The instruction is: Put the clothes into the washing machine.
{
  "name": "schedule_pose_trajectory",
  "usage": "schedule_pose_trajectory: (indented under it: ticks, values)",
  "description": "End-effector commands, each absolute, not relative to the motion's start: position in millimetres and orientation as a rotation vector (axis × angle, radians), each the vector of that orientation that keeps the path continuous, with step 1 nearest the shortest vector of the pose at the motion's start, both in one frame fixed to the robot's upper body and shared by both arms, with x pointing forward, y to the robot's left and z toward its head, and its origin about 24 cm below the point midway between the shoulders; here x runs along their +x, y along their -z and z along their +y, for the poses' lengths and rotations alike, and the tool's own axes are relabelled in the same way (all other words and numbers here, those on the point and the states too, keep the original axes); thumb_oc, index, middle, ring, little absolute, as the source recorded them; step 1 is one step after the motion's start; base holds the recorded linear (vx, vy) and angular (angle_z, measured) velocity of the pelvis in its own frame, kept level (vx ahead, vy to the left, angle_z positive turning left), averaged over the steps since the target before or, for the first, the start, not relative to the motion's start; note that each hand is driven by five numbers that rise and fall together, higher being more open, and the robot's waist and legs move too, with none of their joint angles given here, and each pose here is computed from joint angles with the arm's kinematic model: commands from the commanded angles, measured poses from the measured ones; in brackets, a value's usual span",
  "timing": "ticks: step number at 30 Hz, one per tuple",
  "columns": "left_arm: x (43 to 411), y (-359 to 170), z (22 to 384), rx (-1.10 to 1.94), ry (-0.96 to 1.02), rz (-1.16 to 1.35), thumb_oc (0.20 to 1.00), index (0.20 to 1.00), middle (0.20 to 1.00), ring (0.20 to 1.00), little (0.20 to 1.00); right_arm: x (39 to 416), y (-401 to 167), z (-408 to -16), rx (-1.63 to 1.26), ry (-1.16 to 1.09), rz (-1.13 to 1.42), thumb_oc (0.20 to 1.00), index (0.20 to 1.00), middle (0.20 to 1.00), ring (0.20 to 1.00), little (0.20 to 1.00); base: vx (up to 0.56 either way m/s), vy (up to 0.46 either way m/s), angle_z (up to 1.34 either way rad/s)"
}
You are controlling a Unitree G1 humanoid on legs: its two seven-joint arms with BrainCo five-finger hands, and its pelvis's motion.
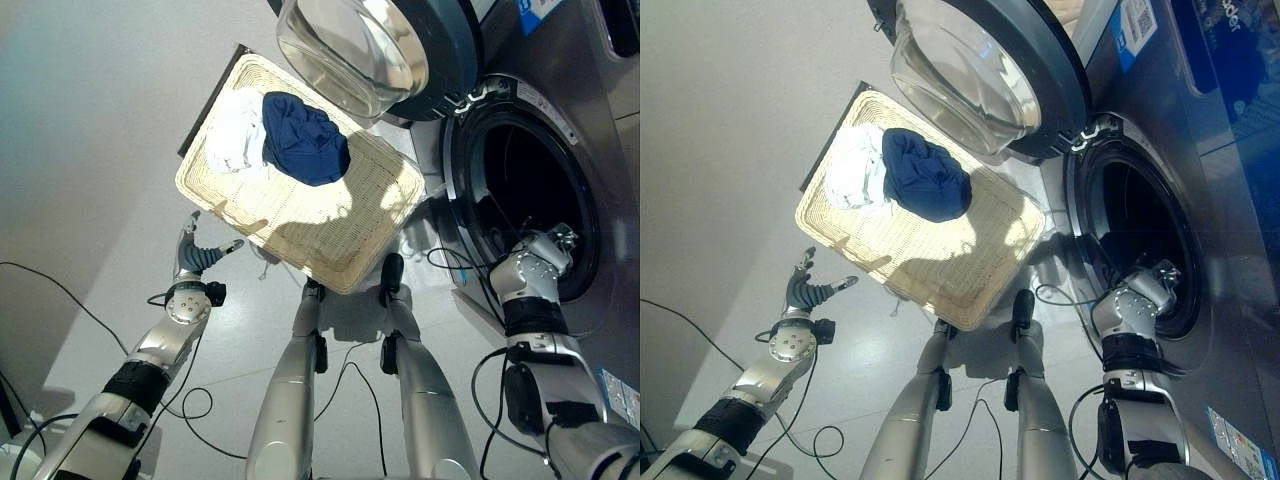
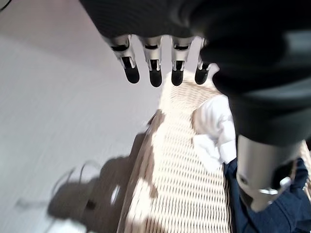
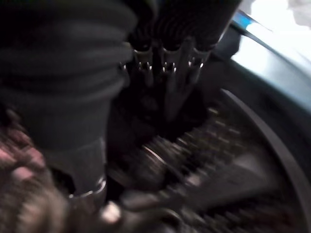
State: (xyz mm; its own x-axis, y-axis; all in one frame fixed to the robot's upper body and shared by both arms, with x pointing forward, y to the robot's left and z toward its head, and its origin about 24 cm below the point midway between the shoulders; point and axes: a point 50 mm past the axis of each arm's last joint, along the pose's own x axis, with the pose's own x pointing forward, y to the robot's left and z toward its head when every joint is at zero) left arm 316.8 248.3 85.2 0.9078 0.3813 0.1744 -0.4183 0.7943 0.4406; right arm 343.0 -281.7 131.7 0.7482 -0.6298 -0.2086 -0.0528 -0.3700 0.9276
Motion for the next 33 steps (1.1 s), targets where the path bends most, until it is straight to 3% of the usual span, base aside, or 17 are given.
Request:
schedule_pose_trajectory:
  ticks: [1,3,5,11,23,30,33]
  values:
    - [318.1,-116.6,254.4,0.547,-0.578,-0.292,1.000,1.000,1.000,1.000,1.000,332.9,-141.9,-290.9,1.745,0.482,-0.617,1.000,1.000,1.000,1.000,1.000,0.00,0.000,0.00]
    - [317.5,-120.2,254.7,0.565,-0.609,-0.329,1.000,1.000,1.000,1.000,1.000,332.7,-136.2,-288.9,1.695,0.438,-0.604,1.000,1.000,1.000,1.000,1.000,0.01,0.045,0.00]
    - [323.5,-136.6,252.4,0.708,-0.635,-0.423,1.000,1.000,1.000,1.000,1.000,330.9,-132.1,-270.9,1.291,0.349,-0.515,1.000,1.000,1.000,1.000,1.000,0.00,0.056,-0.04]
    - [342.0,-161.0,248.6,0.810,-0.610,-0.453,1.000,1.000,1.000,1.000,1.000,331.1,-114.4,-253.3,0.985,0.236,-0.366,1.000,1.000,1.000,1.000,1.000,0.01,0.026,-0.06]
    - [379.0,-189.9,235.7,1.117,-0.622,-0.388,1.000,1.000,1.000,1.000,1.000,345.8,-95.2,-210.8,0.827,0.046,-0.133,1.000,1.000,1.000,1.000,1.000,0.03,0.004,-0.15]
    - [389.2,-191.8,243.7,1.357,-0.616,-0.236,1.000,1.000,1.000,1.000,1.000,345.6,-92.3,-195.3,0.746,0.000,-0.082,1.000,1.000,1.000,1.000,1.000,0.04,-0.005,-0.05]
    - [390.1,-189.8,260.2,1.512,-0.625,-0.047,1.000,1.000,1.000,1.000,1.000,342.8,-89.9,-193.2,0.779,-0.047,-0.076,1.000,1.000,1.000,1.000,1.000,0.04,0.013,-0.07]
